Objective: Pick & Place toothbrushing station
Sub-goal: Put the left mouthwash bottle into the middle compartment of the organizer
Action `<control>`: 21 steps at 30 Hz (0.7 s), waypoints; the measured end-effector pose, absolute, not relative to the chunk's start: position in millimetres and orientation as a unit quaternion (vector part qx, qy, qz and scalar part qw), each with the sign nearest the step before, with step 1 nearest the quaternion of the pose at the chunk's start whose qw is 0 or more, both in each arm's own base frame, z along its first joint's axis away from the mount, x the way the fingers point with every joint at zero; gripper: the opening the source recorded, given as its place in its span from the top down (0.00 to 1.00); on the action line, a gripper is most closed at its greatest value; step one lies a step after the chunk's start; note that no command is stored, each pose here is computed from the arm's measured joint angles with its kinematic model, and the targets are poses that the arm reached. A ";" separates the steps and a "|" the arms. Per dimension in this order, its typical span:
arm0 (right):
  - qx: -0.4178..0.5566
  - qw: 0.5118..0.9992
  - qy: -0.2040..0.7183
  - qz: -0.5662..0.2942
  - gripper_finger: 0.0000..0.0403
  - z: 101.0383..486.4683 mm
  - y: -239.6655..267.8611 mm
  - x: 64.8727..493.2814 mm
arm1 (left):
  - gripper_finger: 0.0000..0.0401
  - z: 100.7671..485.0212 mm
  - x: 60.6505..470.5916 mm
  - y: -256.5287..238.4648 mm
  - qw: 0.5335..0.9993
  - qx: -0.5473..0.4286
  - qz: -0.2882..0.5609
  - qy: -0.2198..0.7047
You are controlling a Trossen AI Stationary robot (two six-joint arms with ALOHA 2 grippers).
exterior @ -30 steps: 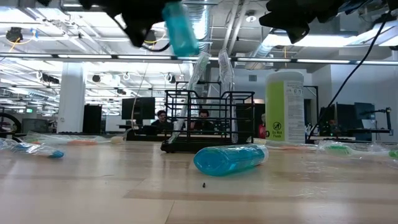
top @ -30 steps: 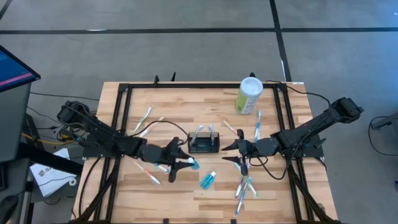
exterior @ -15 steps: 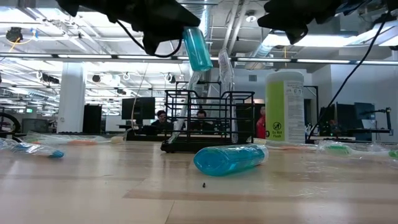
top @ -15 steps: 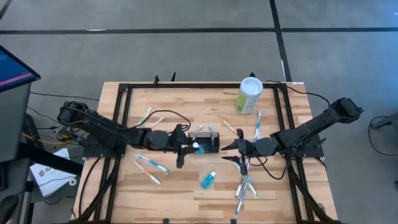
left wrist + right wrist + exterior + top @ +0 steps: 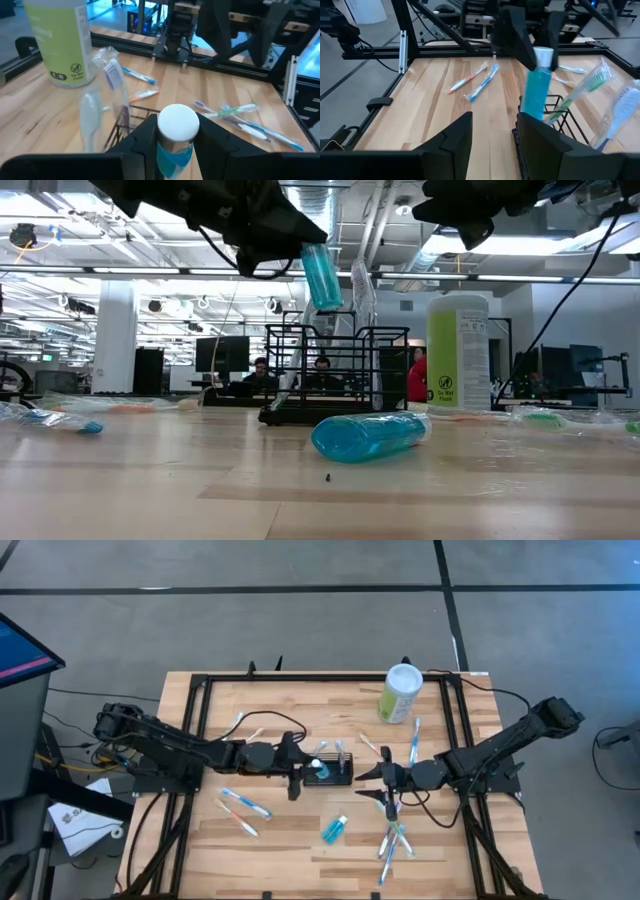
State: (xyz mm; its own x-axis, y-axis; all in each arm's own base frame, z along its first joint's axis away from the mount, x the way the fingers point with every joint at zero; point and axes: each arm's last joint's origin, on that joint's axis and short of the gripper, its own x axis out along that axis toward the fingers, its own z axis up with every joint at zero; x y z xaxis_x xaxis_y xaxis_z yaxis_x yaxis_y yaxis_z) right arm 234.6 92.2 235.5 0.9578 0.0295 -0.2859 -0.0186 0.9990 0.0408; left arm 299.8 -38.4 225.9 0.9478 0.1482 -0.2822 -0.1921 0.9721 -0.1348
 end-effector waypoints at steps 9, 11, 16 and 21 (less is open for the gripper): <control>0.019 0.989 0.145 0.009 0.63 235.3 90.6 235.2 | 0.76 225.1 300.3 -33.0 0.982 -0.071 0.107 0.138; 0.019 0.989 0.146 0.009 0.63 235.3 90.6 235.1 | 0.76 221.9 302.4 -32.3 0.981 -0.071 0.109 0.142; 0.016 0.989 0.146 0.006 0.63 235.2 89.1 235.7 | 0.76 215.3 307.2 -32.6 0.979 -0.068 0.116 0.153; 0.017 0.990 0.143 0.007 0.63 235.9 89.2 235.9 | 0.76 207.2 314.3 -29.2 0.975 -0.065 0.125 0.171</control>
